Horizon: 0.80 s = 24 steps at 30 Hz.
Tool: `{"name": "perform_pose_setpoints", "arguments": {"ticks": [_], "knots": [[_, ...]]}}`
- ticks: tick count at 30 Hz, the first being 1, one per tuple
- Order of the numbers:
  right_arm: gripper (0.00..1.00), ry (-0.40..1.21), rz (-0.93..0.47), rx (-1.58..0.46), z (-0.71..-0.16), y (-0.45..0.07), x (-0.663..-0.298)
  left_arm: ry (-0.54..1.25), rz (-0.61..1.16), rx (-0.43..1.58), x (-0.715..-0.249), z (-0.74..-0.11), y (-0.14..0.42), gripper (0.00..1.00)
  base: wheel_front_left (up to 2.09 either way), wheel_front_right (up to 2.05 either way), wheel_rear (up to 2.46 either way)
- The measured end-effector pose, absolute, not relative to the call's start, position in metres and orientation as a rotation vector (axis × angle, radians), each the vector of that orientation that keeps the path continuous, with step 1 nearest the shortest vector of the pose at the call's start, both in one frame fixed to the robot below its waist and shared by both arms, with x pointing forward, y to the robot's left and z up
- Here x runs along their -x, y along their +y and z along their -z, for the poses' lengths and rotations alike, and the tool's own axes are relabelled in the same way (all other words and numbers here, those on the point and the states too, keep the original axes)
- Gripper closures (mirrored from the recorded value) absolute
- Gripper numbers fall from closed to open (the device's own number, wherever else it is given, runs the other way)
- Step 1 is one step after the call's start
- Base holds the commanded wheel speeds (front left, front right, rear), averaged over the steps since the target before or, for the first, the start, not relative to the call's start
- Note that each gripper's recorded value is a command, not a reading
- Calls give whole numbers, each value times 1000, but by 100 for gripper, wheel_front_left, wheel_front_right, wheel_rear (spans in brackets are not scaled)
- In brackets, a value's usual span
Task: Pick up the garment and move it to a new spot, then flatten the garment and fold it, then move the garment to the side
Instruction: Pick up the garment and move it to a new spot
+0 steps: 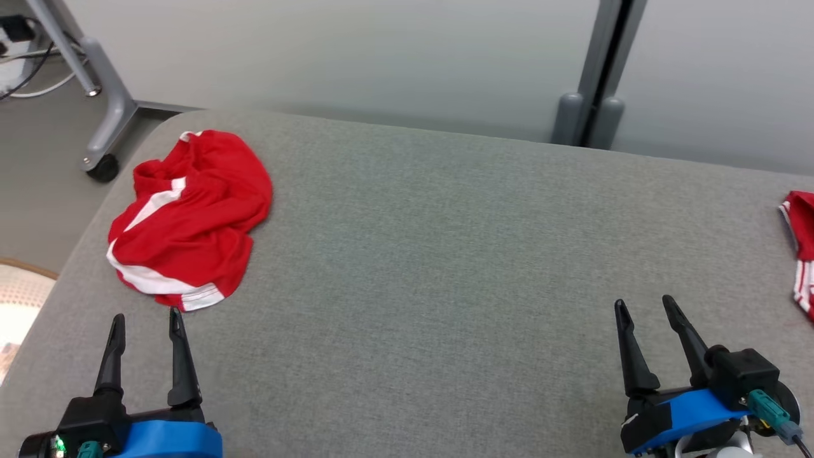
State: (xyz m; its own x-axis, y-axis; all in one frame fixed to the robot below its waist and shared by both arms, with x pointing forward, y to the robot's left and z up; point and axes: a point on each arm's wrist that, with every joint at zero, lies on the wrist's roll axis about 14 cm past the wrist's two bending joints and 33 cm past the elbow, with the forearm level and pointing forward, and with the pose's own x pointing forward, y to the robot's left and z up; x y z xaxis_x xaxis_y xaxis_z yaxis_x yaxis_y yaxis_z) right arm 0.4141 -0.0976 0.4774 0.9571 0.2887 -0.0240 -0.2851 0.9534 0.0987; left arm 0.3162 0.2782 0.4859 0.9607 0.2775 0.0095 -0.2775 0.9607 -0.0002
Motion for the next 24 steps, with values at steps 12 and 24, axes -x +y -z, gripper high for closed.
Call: {"name": "perform_pose_setpoints", "arguments": {"ticks": [12, 24], "knots": [[0, 54, -444, -95, -473, -41, -427, -2, -478, -14, -270, -488, 327, 0, 0, 0, 0], [0, 65, -476, -98, -470, -29, -428, 15, -517, -18, -258, -484, 336, 0, 0, 0, 0]]}}
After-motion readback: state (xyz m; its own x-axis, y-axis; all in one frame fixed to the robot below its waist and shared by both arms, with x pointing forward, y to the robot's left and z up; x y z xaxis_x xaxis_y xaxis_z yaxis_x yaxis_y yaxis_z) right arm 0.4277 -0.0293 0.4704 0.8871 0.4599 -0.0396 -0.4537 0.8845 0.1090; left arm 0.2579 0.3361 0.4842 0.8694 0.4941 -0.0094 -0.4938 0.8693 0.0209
